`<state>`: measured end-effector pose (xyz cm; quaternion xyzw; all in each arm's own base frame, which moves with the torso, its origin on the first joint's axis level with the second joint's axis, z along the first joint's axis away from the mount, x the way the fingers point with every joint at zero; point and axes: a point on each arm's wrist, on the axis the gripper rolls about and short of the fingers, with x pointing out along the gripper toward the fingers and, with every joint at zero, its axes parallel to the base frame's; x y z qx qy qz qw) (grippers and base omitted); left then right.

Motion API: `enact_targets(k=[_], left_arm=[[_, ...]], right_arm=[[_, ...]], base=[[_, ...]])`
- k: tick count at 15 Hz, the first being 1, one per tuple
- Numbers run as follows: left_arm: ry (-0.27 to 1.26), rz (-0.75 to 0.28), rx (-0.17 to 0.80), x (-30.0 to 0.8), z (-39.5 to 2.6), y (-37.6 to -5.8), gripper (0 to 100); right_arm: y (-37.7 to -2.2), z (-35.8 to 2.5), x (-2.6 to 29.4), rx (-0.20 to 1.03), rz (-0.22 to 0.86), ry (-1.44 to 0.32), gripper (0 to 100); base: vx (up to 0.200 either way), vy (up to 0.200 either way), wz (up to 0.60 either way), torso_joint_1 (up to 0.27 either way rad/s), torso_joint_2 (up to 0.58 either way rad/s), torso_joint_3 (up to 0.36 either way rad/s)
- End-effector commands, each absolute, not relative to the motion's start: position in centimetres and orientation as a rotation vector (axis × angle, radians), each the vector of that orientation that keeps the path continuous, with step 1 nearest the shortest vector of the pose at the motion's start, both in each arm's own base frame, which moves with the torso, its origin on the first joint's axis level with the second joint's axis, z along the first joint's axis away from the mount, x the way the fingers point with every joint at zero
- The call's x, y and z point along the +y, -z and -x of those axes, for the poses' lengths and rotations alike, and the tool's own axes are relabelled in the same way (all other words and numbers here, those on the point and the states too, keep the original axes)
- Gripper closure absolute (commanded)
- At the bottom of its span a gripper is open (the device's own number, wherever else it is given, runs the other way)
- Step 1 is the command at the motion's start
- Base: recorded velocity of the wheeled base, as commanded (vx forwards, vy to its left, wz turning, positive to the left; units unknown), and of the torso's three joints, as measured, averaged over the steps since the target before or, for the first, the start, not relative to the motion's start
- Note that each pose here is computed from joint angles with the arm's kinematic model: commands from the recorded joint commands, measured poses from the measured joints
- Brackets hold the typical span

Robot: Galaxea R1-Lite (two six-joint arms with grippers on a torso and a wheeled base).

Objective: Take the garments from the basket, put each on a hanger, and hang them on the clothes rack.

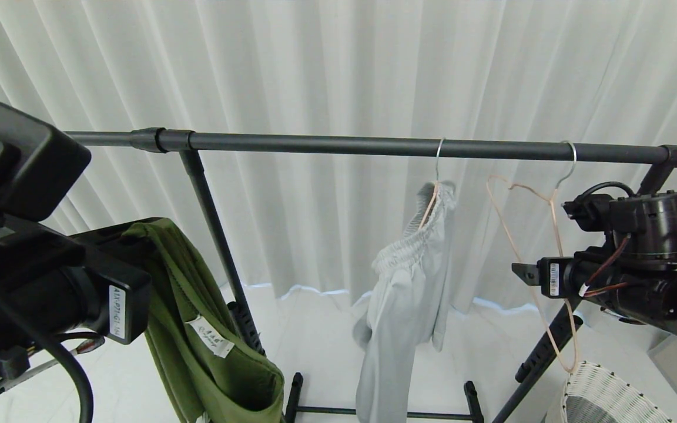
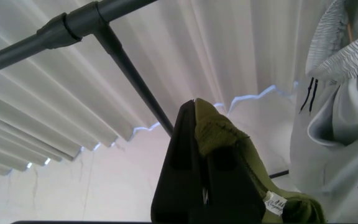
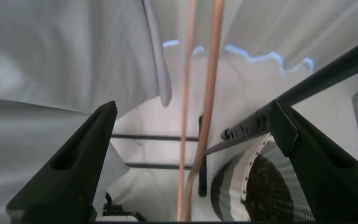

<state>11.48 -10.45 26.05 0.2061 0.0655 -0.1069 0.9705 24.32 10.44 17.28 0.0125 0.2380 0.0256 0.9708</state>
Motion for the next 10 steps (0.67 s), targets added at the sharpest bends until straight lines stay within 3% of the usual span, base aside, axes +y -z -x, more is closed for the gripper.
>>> enact_targets(k=[1, 3, 4, 10], left_arm=[[0.215, -0.415, 0.131, -10.46, -11.49, -26.08, 100], [0.215, -0.415, 0.131, -10.46, -11.49, -26.08, 100], [0.216, -0.417, 0.131, -10.46, -11.49, -26.08, 100], [0.215, -0.415, 0.131, -10.46, -11.49, -26.08, 100]], right_arm=[[-16.40, -24.99, 10.43, 0.510, -0.016, -0.037, 0], [-16.07, -25.27, 10.27, 0.521, -0.013, -0.024, 0], [-15.95, -25.30, 10.13, 0.524, -0.012, -0.014, 100], [-15.62, -25.68, 9.56, 0.535, -0.010, 0.013, 100]], base=[[0.000, 0.000, 0.00, 0.000, 0.00, 0.000], [0.000, 0.000, 0.00, 0.000, 0.00, 0.000], [0.000, 0.000, 0.00, 0.000, 0.00, 0.000], [0.000, 0.000, 0.00, 0.000, 0.00, 0.000]])
